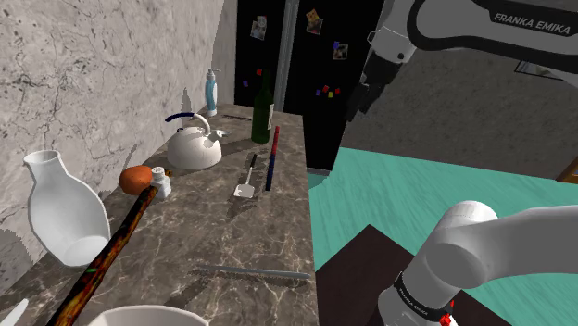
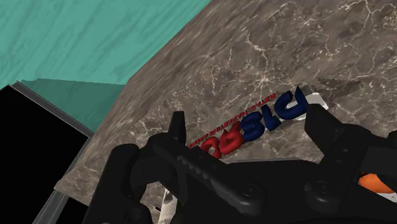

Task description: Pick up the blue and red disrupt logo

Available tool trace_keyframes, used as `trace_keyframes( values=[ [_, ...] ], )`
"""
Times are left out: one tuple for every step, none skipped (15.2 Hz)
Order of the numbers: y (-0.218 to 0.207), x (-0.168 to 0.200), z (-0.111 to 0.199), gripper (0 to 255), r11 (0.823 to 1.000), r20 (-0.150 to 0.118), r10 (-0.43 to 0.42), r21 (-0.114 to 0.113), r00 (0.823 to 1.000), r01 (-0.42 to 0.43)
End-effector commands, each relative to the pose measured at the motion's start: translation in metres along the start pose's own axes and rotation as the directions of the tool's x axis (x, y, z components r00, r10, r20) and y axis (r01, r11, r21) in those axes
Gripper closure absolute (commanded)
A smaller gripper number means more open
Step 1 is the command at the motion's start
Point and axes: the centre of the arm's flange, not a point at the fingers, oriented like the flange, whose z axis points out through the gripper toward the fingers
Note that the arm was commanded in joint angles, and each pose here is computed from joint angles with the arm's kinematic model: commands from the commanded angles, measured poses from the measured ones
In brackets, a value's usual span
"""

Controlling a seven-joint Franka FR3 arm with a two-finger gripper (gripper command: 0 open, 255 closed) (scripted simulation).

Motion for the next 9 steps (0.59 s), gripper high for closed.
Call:
trace_keyframes(
  values=[
    [0.0, 0.0, 0.0, 0, 1.0, 0.0, 0.0, 0.0, 1.0, 0.0],
    [-0.002, 0.012, 0.008, 0, 1.0, 0.01, 0.019, 0.0, 1.0, -0.019],
    [-0.003, 0.024, 0.016, 0, 0.999, 0.02, 0.039, 0.0, 0.999, -0.039],
    [-0.004, 0.035, 0.025, 0, 0.998, 0.031, 0.058, 0.0, 0.998, -0.058],
    [-0.005, 0.047, 0.033, 0, 0.997, 0.041, 0.077, -0.001, 0.996, -0.077],
    [-0.006, 0.059, 0.042, 0, 0.995, 0.051, 0.096, -0.001, 0.994, -0.097],
    [-0.007, 0.07, 0.05, 0, 0.993, 0.061, 0.116, -0.002, 0.991, -0.116],
    [-0.007, 0.082, 0.059, 0, 0.991, 0.071, 0.135, -0.003, 0.988, -0.135],
    [-0.007, 0.093, 0.068, 0, 0.988, 0.081, 0.154, -0.004, 0.985, -0.154]
  ],
)
